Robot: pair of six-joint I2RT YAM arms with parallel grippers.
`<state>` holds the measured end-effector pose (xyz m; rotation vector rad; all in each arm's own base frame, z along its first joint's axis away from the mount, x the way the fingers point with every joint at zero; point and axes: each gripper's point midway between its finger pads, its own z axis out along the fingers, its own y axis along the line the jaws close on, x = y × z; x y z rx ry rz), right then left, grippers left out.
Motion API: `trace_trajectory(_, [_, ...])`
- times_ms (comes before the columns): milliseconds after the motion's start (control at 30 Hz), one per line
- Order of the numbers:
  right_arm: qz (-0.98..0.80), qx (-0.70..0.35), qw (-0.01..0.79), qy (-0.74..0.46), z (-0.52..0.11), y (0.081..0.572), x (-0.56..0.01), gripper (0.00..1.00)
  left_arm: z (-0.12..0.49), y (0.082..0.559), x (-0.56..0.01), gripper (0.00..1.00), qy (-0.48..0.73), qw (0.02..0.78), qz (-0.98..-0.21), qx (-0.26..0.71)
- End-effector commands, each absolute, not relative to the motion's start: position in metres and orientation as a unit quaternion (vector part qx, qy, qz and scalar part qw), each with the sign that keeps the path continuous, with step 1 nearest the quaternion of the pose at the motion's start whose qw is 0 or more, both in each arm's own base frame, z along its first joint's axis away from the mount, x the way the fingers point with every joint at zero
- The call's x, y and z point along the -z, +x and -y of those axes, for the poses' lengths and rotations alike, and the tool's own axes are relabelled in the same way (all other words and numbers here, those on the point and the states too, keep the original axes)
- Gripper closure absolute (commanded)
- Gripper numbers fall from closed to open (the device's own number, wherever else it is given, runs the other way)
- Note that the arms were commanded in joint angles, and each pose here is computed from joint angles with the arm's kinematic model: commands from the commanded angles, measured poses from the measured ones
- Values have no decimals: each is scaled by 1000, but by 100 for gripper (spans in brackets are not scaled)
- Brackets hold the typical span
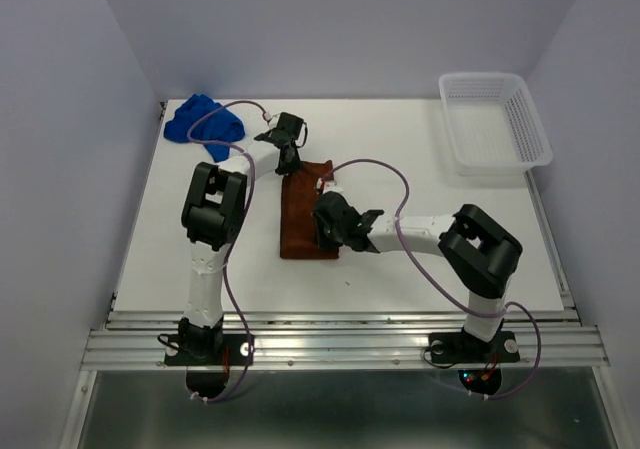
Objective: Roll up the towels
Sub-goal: Fold the towel, then roll the towel
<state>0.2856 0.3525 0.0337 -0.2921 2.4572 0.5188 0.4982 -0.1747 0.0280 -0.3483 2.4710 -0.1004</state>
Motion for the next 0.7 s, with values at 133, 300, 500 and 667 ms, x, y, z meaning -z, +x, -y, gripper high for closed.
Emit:
trace_trajectory(133, [-901,-187,369,-131,-381,283,-90,69,176,499,-31,83,-103,306,-947,3])
trace_trajectory(300, [-845,-218,419,-250,-385,277,-134,52,166,495,-72,55,-117,321,-940,8])
trace_trajectory(500, [-769,-218,433,-417,-371,247,-143,36,151,469,-137,21,-157,359,-919,29])
trace_trajectory(667, [-730,-193,401,-520,-364,234,-125,27,131,421,-154,3,-204,359,-910,35])
